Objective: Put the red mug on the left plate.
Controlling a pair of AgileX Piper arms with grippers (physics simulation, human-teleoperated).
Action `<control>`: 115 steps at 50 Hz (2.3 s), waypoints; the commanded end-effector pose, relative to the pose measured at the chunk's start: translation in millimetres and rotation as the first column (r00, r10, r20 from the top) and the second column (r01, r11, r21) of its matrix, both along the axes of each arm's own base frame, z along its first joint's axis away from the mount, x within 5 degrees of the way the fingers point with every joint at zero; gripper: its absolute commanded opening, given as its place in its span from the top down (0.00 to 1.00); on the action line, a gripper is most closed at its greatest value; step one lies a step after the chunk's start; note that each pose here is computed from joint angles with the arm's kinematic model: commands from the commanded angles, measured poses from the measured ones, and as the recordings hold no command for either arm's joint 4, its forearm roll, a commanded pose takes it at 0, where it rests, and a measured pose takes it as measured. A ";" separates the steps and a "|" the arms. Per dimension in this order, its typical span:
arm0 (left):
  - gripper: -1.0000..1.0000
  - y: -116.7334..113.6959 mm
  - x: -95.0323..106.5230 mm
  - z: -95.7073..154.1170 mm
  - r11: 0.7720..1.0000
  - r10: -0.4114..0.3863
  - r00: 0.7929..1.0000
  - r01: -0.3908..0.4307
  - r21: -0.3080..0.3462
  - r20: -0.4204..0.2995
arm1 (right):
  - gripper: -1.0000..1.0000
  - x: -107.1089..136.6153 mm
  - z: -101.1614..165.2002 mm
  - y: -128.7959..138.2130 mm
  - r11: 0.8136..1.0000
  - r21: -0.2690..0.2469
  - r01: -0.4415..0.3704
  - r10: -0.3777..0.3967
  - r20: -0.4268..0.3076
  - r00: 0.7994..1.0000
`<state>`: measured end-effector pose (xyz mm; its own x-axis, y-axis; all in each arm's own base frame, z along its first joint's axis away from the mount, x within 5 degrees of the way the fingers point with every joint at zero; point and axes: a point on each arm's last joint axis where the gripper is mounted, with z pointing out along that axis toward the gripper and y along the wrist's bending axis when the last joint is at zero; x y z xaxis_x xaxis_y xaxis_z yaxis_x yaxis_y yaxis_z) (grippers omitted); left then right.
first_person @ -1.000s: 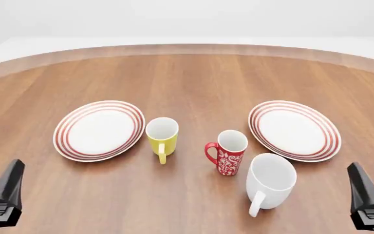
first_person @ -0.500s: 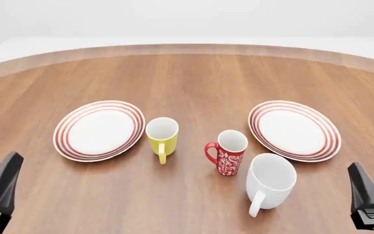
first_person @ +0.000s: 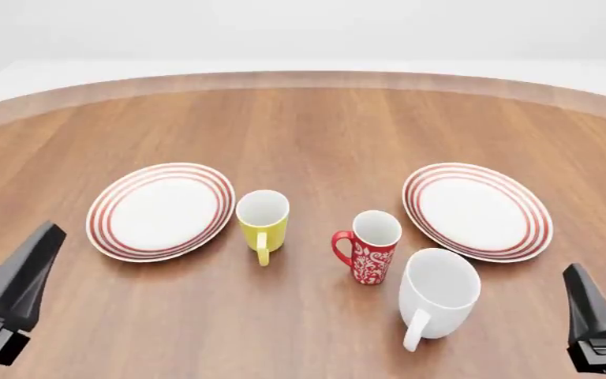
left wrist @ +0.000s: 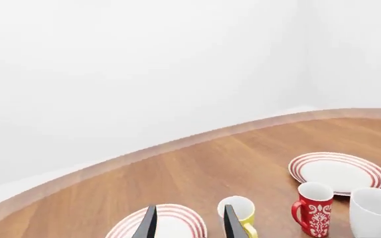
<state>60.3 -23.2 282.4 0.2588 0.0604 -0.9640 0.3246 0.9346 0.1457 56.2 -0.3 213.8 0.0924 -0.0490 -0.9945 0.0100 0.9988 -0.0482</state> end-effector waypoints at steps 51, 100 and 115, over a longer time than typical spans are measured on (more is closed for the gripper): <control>0.00 -131.3 85.5 13.4 0.863 -0.388 0.914 0.406 0.300 -0.119 | 0.00 0.0 -0.2 0.4 1.000 -0.014 -0.005 0.005 -0.002 1.000; 0.00 -207.6 117.1 -37.3 0.724 -0.415 0.824 0.556 0.409 -0.386 | 0.00 -0.1 0.0 1.0 1.000 -0.019 -0.016 0.016 0.000 1.000; 0.00 -216.7 129.0 -57.7 0.712 -0.390 0.819 0.558 0.426 -0.421 | 0.00 -0.1 0.1 1.0 1.000 -0.019 -0.016 0.016 0.001 1.000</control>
<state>182.8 -233.7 238.3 0.1316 0.4794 -0.8677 0.8018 0.4632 0.3775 56.1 0.6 213.8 0.0937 -0.0660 -0.9934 -0.0052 0.9978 -0.0668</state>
